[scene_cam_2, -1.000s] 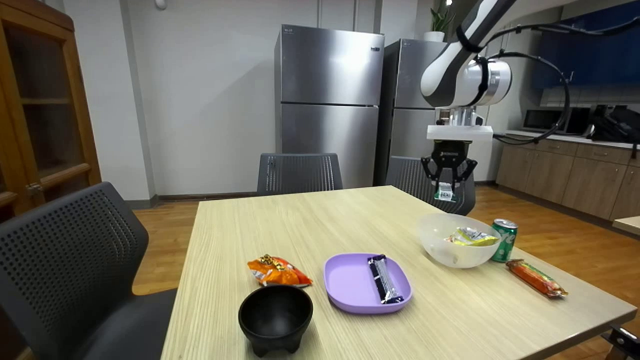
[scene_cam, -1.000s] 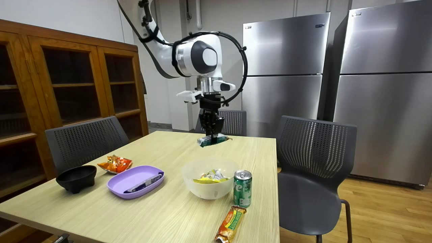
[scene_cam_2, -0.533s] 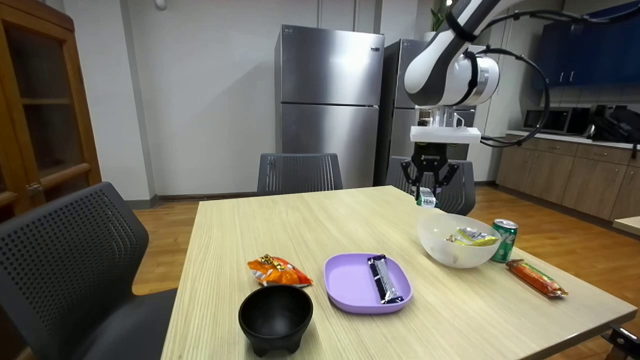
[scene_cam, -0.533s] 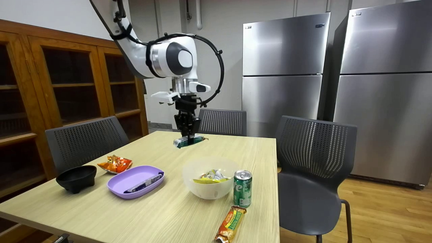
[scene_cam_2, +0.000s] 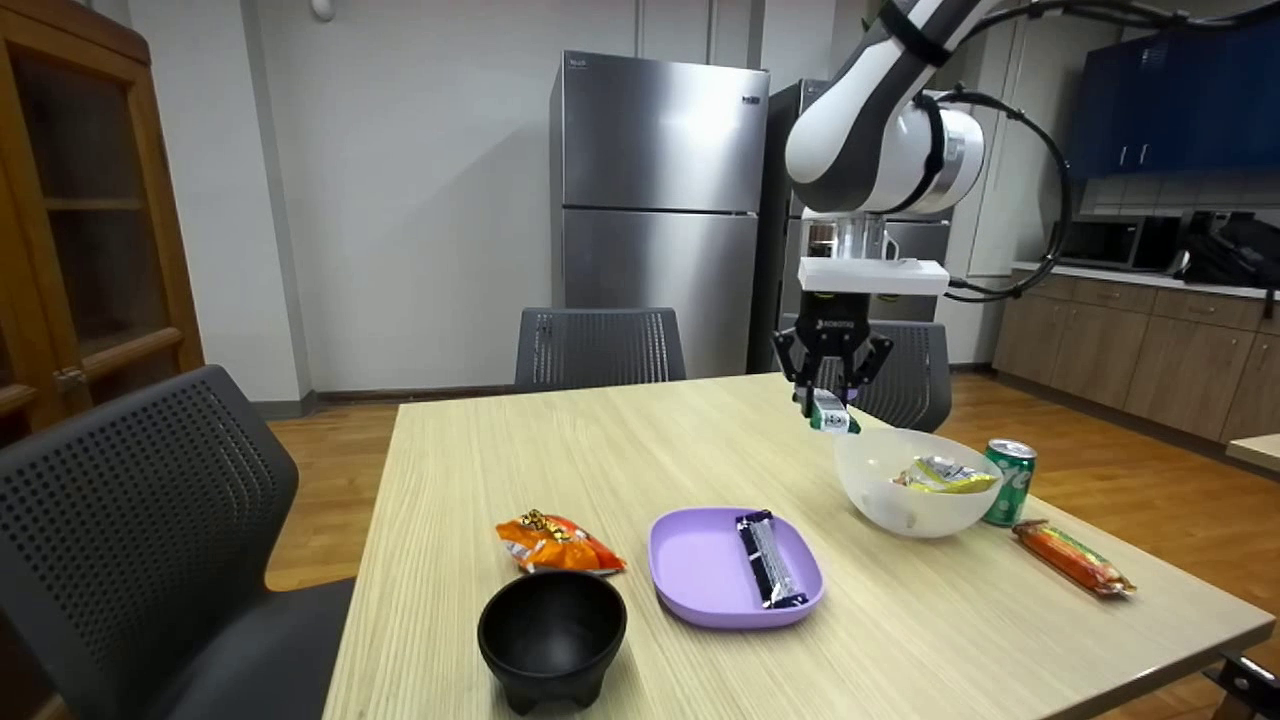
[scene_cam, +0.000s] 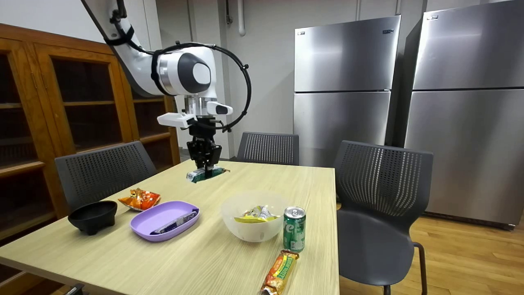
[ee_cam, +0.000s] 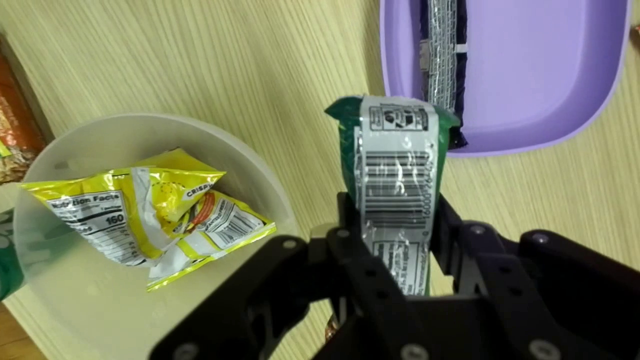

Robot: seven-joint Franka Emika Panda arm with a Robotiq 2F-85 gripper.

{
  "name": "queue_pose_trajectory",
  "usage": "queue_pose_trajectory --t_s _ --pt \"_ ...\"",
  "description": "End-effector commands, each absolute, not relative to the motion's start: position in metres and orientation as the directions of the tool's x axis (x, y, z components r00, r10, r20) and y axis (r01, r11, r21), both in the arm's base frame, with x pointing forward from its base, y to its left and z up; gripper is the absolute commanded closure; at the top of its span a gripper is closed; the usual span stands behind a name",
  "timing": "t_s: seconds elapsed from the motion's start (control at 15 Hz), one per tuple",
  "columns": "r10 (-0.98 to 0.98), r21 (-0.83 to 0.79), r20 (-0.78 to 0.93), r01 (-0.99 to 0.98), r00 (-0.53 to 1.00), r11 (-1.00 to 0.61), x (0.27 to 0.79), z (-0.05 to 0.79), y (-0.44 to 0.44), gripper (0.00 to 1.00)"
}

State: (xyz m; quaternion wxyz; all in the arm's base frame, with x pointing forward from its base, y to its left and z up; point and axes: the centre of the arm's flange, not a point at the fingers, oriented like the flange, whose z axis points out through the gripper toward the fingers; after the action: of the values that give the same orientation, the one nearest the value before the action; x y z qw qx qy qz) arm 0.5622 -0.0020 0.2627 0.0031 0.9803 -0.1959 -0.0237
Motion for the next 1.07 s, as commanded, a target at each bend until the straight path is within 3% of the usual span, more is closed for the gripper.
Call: queue_pose_trajectory --t_s 0.0,1.0 --pt "-0.341 0.011 -0.029 -0.341 0.940 -0.940 0.543 0.264 0.023 0.88" --pt "-0.249 0.027 -0.062 -0.248 0.966 -0.968 0.543 0.200 0.104 0.88"
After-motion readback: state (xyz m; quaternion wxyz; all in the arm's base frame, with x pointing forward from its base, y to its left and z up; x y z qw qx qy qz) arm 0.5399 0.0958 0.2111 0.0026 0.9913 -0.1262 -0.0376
